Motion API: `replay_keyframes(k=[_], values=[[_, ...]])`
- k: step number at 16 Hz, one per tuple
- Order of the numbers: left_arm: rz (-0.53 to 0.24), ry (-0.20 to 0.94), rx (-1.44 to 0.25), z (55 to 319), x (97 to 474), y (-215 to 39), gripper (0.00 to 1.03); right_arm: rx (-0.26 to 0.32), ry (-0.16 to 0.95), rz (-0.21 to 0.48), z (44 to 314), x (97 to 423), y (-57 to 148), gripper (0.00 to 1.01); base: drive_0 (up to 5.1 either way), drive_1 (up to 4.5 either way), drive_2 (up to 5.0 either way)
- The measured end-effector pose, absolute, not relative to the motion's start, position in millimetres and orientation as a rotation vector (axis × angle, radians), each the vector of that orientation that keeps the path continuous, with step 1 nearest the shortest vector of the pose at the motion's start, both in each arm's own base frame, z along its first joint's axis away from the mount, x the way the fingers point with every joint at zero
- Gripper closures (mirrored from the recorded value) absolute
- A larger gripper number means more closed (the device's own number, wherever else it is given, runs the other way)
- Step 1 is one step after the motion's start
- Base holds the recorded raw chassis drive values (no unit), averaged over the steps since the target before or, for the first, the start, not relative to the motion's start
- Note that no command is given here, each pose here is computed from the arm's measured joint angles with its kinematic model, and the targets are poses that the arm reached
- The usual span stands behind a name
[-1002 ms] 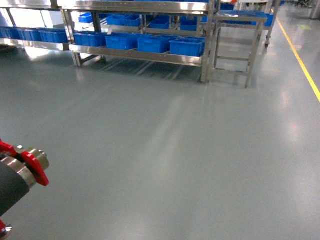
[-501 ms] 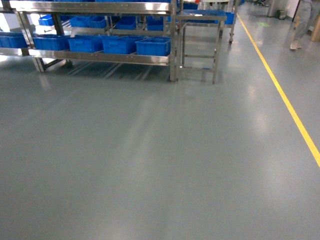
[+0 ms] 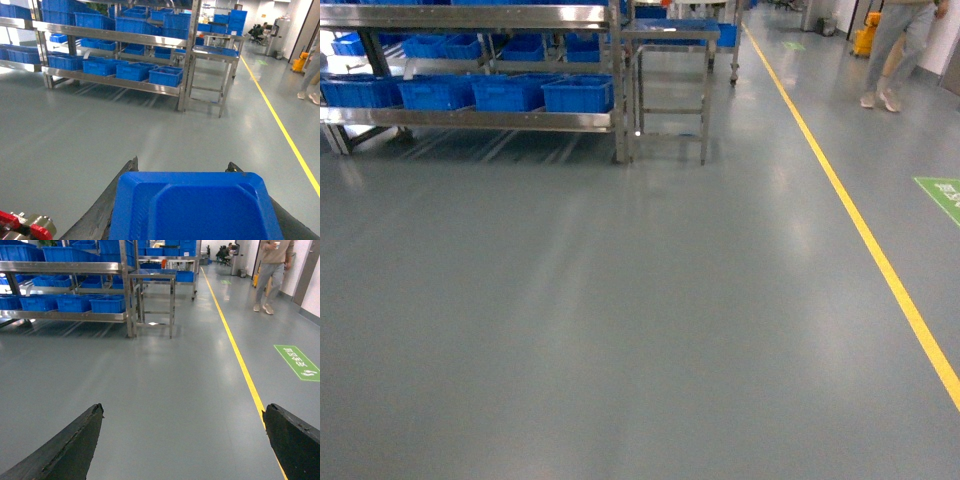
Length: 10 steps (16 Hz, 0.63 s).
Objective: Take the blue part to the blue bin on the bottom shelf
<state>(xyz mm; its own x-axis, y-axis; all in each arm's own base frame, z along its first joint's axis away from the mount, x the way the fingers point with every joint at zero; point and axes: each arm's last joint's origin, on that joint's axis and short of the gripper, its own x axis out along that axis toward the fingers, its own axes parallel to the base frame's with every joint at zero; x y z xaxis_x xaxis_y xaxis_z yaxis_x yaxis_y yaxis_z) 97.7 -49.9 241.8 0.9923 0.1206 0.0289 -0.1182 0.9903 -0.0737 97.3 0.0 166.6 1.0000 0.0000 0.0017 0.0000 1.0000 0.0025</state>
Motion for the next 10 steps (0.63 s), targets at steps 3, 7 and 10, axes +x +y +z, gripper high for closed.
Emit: replay_keyframes(k=[3,7,10], values=[[0.121,-0.033,-0.072,241.8,97.8,-49.7,0.60,0.002,-0.002,0.000,166.6,97.3,0.0,0.03,0.0,0.00,0.0],[0.121,-0.033,-0.072,241.8,97.8,-49.7,0.60,0.002,-0.002,0.000,166.6,97.3,0.0,0.03,0.0,0.00,0.0],[0.121,-0.033,-0.072,241.8,97.8,-49.7,0.60,0.002,-0.002,0.000,166.6,97.3,0.0,0.03,0.0,0.00,0.0]])
